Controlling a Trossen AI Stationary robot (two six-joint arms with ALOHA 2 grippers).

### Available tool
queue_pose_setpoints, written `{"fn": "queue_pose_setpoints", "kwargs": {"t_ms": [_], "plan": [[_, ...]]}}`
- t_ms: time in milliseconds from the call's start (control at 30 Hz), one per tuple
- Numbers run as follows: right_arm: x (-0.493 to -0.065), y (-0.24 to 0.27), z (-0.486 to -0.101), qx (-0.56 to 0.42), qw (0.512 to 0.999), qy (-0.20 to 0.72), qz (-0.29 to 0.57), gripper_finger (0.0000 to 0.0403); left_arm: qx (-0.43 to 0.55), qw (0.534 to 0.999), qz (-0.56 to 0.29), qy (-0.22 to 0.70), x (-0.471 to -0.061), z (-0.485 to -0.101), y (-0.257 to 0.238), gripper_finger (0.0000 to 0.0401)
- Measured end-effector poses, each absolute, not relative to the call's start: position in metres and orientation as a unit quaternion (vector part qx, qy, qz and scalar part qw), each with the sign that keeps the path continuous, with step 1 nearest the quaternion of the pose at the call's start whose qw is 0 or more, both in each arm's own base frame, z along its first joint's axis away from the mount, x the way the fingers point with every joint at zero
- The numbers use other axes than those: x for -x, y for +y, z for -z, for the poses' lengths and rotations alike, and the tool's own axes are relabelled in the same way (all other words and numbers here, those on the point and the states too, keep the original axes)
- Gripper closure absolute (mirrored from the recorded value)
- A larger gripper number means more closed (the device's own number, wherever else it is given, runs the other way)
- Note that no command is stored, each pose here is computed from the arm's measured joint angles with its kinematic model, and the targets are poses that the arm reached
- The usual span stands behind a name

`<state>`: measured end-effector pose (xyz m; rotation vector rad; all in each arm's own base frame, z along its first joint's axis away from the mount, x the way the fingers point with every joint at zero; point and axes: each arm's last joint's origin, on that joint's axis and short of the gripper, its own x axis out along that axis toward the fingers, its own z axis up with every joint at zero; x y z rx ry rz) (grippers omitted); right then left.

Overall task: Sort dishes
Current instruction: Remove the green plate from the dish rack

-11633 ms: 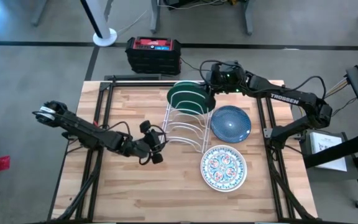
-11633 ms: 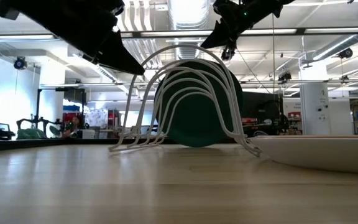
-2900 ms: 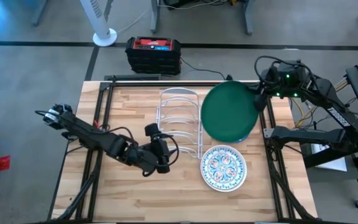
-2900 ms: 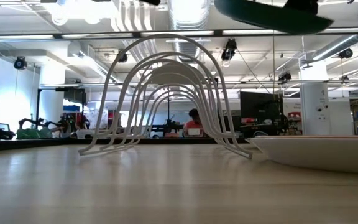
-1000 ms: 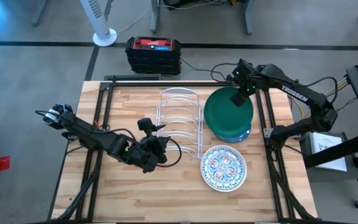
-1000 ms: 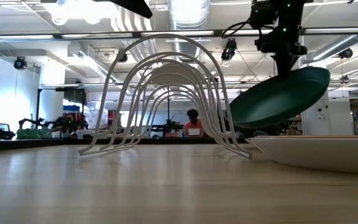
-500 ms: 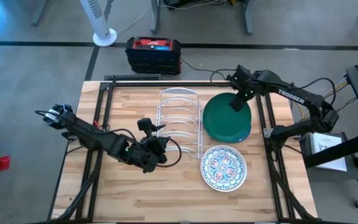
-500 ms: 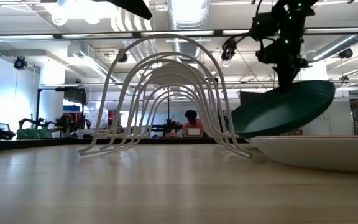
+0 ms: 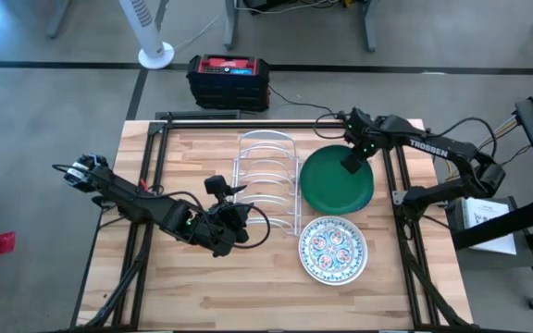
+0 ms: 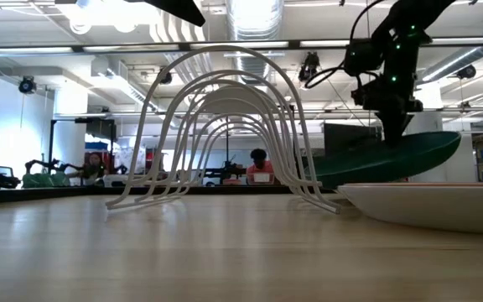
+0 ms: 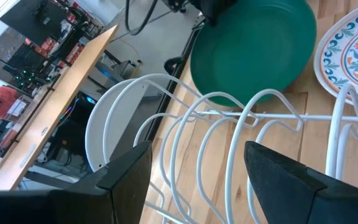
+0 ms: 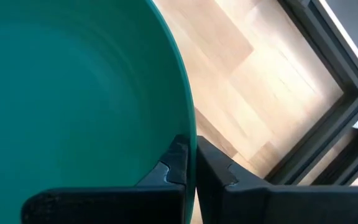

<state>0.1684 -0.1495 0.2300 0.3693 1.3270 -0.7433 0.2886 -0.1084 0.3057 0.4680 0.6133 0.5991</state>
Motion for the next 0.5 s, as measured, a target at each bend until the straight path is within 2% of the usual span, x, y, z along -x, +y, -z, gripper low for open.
{"fn": "queue_pose_setpoints", "kwargs": {"t_ms": [500], "plan": [[-0.167,-0.1497,-0.2282,-0.171,0.7,0.6,0.348,0.0295,-0.22,0.885,-0.289,0.293,-0.2886,-0.3058,-0.1085,0.0156]]}}
